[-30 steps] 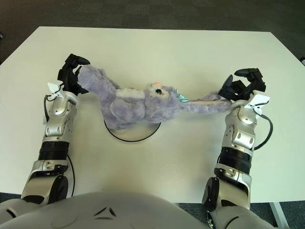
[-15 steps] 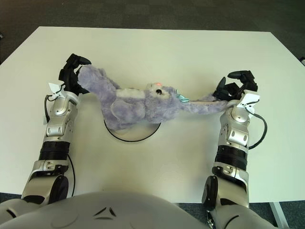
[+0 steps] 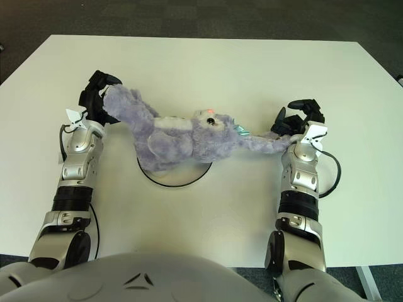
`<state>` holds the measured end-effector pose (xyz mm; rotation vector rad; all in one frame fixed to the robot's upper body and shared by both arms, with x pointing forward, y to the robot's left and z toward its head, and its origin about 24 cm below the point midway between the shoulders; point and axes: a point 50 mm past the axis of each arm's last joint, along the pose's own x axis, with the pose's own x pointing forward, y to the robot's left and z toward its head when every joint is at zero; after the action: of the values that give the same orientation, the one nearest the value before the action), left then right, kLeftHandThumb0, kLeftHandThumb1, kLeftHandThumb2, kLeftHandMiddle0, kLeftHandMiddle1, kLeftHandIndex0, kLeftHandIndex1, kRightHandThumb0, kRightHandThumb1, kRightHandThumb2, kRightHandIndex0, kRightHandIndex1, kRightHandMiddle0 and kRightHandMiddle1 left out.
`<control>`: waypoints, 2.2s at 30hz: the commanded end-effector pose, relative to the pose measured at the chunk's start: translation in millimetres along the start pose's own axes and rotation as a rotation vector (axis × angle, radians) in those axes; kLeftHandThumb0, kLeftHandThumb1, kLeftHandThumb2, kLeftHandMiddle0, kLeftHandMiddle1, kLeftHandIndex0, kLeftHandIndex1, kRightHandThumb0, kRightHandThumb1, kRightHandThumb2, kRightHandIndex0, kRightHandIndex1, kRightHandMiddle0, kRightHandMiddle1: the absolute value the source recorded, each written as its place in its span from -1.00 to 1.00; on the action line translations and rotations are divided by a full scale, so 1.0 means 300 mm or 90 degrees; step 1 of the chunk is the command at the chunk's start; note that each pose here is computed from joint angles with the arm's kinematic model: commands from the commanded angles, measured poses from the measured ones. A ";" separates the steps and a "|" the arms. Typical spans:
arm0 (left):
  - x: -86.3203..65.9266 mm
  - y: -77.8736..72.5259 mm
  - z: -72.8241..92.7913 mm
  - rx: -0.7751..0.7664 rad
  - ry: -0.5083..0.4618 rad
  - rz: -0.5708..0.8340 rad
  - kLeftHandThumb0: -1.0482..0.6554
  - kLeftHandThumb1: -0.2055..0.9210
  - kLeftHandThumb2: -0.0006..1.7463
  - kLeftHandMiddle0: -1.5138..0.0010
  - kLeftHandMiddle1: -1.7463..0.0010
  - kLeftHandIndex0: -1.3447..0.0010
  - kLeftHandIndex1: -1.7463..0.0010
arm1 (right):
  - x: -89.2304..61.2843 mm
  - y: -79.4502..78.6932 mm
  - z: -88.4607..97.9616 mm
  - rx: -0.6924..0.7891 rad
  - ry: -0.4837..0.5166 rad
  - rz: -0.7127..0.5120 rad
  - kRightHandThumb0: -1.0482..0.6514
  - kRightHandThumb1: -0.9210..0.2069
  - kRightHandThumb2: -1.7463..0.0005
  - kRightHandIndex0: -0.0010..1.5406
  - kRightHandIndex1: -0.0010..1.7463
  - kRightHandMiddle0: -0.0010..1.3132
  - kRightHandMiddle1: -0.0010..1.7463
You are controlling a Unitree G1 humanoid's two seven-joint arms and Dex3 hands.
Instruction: Put the doll into the plate.
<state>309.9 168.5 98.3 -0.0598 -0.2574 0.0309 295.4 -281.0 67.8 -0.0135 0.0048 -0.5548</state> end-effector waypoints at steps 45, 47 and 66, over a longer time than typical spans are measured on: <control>-0.015 -0.015 -0.007 0.008 0.021 -0.019 0.22 -0.05 0.50 0.35 -1.00 0.29 -1.00 | -0.002 0.136 -0.074 0.010 0.044 0.106 0.23 0.55 -0.85 0.09 0.94 -0.12 1.00; -0.016 -0.016 -0.009 0.002 0.024 -0.019 0.22 -0.05 0.50 0.35 -1.00 0.29 -1.00 | -0.012 0.149 -0.070 0.013 0.038 0.119 0.23 0.55 -0.85 0.09 0.94 -0.12 1.00; -0.015 -0.025 -0.015 -0.021 0.019 -0.014 0.22 -0.06 0.51 0.35 -1.00 0.29 -1.00 | -0.043 0.168 -0.048 0.012 0.017 0.150 0.23 0.53 -0.83 0.08 0.93 -0.13 1.00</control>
<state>307.8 161.0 95.2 -0.0830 -0.2255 0.0060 316.0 -237.0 65.0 0.0074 -0.0293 -0.3406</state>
